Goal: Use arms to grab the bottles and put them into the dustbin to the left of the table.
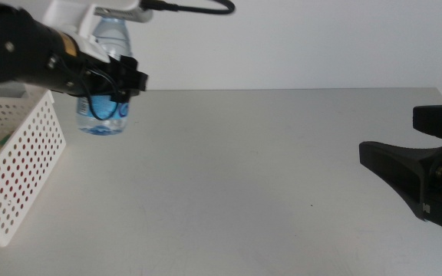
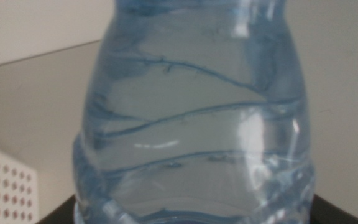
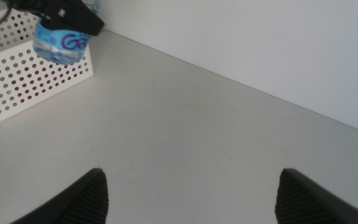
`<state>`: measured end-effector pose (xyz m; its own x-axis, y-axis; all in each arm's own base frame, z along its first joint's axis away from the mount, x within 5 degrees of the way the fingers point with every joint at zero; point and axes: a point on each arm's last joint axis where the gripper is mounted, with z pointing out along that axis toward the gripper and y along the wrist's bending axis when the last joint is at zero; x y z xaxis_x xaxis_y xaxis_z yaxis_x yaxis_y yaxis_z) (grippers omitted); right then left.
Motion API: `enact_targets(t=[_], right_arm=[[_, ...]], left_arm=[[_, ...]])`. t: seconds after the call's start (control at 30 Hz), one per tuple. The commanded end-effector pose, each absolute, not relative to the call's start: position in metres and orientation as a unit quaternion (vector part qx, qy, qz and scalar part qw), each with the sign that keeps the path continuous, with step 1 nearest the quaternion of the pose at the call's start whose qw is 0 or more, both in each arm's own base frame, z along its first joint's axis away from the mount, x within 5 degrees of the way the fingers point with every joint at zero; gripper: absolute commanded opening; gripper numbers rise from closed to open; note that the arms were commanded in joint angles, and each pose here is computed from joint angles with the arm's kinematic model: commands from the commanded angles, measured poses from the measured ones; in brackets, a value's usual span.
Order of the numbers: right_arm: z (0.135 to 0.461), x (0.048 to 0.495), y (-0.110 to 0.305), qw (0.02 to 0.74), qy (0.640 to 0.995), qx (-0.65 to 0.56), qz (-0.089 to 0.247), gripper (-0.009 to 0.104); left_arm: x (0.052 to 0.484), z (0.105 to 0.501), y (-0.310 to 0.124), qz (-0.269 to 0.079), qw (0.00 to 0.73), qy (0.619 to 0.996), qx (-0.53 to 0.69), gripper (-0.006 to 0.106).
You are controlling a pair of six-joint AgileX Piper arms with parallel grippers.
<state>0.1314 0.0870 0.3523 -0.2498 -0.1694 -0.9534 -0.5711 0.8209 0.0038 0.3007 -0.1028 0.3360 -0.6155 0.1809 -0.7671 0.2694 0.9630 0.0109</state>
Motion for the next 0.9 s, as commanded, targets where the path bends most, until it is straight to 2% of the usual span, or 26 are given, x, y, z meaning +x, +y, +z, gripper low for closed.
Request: enact_targets(t=[0.0, 0.13, 0.37, 0.5, 0.63, 0.87], right_arm=[[0.372, 0.131, 0.087, 0.607, 0.736, -0.235, 0.184, 0.075], [0.372, 0.131, 0.087, 0.607, 0.736, -0.235, 0.184, 0.075], [0.372, 0.131, 0.087, 0.607, 0.736, -0.235, 0.184, 0.075], [0.372, 0.131, 0.087, 0.607, 0.736, -0.235, 0.184, 0.075], [0.372, 0.131, 0.087, 0.607, 0.736, -0.235, 0.184, 0.075], [0.372, 0.131, 0.087, 0.607, 0.736, -0.235, 0.184, 0.075]], left_arm=[[0.296, 0.382, -0.080, -0.044, 0.445, 0.888, 0.108, -0.002], [0.300, 0.395, -0.036, 0.000, 0.395, 0.914, 0.096, -0.002], [0.307, 0.420, 0.037, 0.045, 0.336, 0.941, 0.024, -0.002], [0.318, 0.412, 0.060, 0.048, 0.285, 0.956, 0.037, -0.002], [0.333, 0.393, 0.077, 0.051, 0.265, 0.962, 0.036, -0.002], [0.364, 0.339, 0.102, 0.039, 0.193, 0.980, 0.013, -0.002]])
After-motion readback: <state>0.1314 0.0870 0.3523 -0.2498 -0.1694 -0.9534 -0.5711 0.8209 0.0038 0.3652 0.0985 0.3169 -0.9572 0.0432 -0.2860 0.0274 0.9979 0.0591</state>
